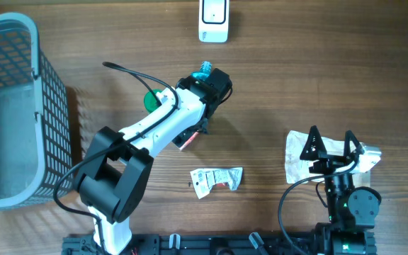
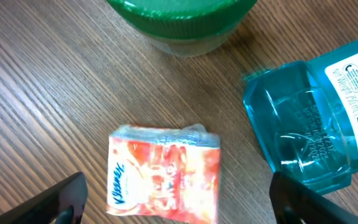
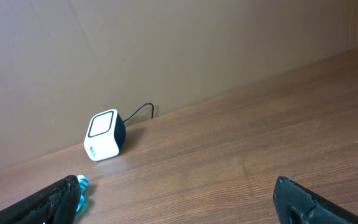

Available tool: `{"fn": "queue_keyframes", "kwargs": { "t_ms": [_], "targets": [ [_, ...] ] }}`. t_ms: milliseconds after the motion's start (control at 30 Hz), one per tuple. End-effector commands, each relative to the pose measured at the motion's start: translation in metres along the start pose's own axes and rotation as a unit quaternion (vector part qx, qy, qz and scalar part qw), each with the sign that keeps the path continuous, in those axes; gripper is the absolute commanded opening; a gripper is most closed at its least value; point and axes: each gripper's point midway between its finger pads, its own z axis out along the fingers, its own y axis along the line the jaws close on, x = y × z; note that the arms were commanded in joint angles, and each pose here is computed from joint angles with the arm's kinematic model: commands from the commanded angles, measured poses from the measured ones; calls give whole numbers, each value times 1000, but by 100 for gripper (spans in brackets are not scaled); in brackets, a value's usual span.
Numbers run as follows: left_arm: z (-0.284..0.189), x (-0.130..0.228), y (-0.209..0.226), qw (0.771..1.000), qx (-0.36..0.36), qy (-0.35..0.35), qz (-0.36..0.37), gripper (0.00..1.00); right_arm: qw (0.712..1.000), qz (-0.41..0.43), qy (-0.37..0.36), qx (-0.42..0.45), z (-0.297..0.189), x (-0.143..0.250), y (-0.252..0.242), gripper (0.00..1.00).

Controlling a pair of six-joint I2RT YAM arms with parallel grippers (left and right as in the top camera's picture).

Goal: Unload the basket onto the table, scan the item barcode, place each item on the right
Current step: 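Carry the red tissue pack out and set it beside the green jar, then retract the left arm and swing the right gripper toward the silver packet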

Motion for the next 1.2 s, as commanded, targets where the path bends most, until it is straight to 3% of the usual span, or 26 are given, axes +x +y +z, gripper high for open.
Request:
{"fn": "queue_keyframes", "kwargs": {
  "t_ms": [0, 133, 233, 300, 400, 467, 533, 600, 633, 833, 1167],
  "targets": [
    [-12, -5, 0, 1000, 16, -9, -14, 91, 998, -3, -32, 58, -2, -12, -19, 100],
    [-51, -18, -5, 997, 72, -16, -32, 89, 997, 43, -33, 54, -2, -12, -19, 100],
    [-110, -44, -15, 986, 160, -47, -27, 90, 996, 75, -32, 46, -1, -11, -16, 100],
    [-160, -62, -23, 969, 235, -72, -12, 92, 989, 150, -15, 14, 0, -5, -5, 100],
    [-236, -92, -19, 934, 334, -125, 0, 98, 953, 303, -17, 11, 0, -5, -5, 100],
    [-269, -113, 0, 918, 364, -158, -26, 100, 912, 409, -8, -15, -1, -7, 4, 100],
    [-287, -130, 22, 907, 377, -178, -52, 100, 924, 364, -9, -115, -6, -28, 40, 100],
    [-298, -148, 51, 901, 379, -197, -82, 100, 945, 220, -35, -242, -27, -60, 87, 100],
    [-302, -156, 65, 898, 378, -205, -97, 100, 945, 213, -26, -246, -30, -64, 92, 100],
    [-317, -187, 124, 880, 375, -242, -164, 100, 977, 97, 63, -180, -35, -72, 96, 100],
    [-295, -203, 161, 895, 303, -263, -194, 100, 976, 38, 204, -70, 14, -111, 89, 100]
  ]
}}
